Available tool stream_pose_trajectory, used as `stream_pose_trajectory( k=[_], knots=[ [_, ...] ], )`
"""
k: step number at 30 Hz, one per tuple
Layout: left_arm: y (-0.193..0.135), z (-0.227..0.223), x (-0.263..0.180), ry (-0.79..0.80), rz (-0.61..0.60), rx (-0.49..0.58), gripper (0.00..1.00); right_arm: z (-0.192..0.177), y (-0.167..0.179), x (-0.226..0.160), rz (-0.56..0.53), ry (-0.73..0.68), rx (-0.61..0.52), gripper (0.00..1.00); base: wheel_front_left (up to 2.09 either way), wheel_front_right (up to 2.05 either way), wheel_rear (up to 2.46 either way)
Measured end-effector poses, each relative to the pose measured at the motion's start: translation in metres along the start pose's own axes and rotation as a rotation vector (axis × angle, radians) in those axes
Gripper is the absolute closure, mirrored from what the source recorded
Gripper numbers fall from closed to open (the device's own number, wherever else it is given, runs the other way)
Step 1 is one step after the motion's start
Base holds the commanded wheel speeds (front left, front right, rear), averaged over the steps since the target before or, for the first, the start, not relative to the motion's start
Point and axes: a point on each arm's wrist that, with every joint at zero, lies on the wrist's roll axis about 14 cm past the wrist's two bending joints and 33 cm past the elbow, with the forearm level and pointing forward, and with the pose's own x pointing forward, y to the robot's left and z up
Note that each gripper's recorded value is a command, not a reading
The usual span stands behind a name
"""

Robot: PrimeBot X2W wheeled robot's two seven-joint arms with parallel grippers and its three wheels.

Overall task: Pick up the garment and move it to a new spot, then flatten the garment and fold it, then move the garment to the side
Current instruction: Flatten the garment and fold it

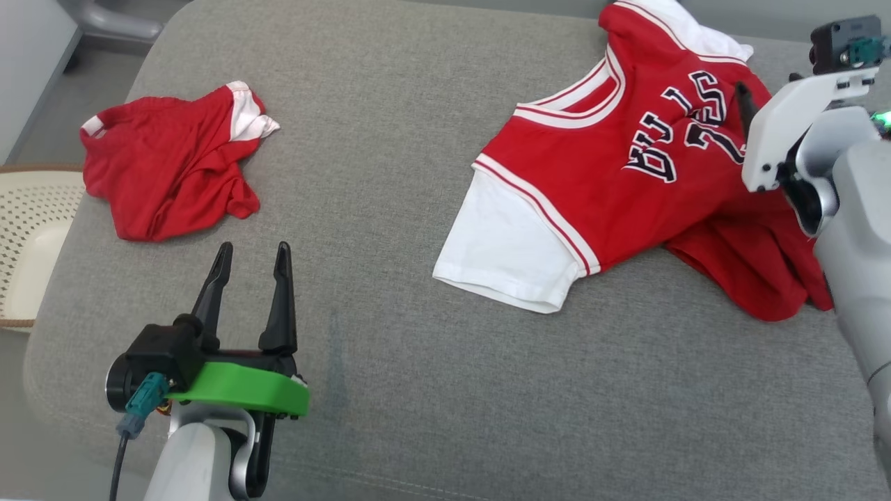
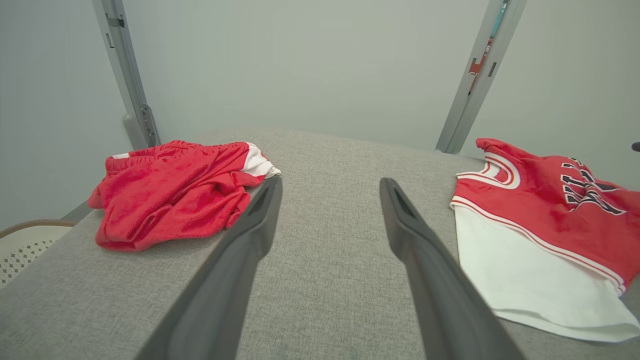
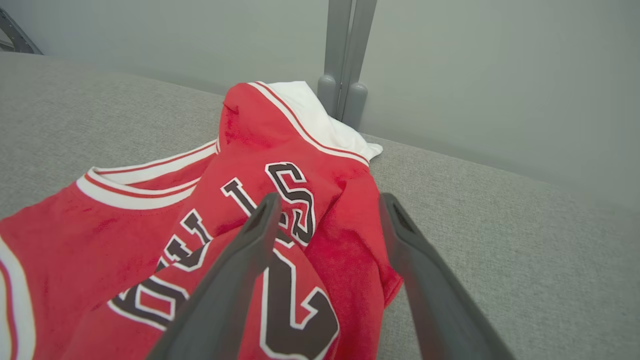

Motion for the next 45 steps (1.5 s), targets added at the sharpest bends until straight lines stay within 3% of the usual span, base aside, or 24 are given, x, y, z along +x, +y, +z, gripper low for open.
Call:
stream_pose_trajectory(
  k=[10,17,27,37,38,39,45],
  knots=[
    [-0.017,0.005,0.001,-0.020,-0.061,0.006,0.00,-0.056,-0.015,-0.071,-0.071,-0.126,0.184,0.00,0.00,0.00,0.00],
    [-0.035,0.011,0.008,-0.043,-0.115,0.001,0.00,-0.103,-0.006,-0.116,-0.134,-0.094,0.319,0.00,0.00,0.00,0.00],
    [-0.043,0.000,0.015,-0.011,-0.144,0.007,0.00,-0.131,-0.020,-0.120,-0.210,0.001,0.448,0.00,0.00,0.00,0.00],
    [-0.030,-0.004,0.017,0.003,-0.113,0.024,0.00,-0.143,-0.011,-0.103,-0.191,0.054,0.485,0.00,0.00,0.00,0.00],
    [-0.029,-0.005,0.017,0.005,-0.112,0.024,0.00,-0.143,-0.012,-0.103,-0.195,0.049,0.479,0.75,0.00,0.00,0.00],
    [-0.029,-0.005,0.017,0.005,-0.111,0.024,0.00,-0.141,-0.013,-0.102,-0.198,0.039,0.472,1.00,0.00,0.00,0.00],
    [-0.027,-0.002,0.018,-0.002,-0.107,0.023,0.00,-0.123,-0.019,-0.102,-0.211,-0.042,0.427,1.00,0.00,0.00,0.00]
  ],
)
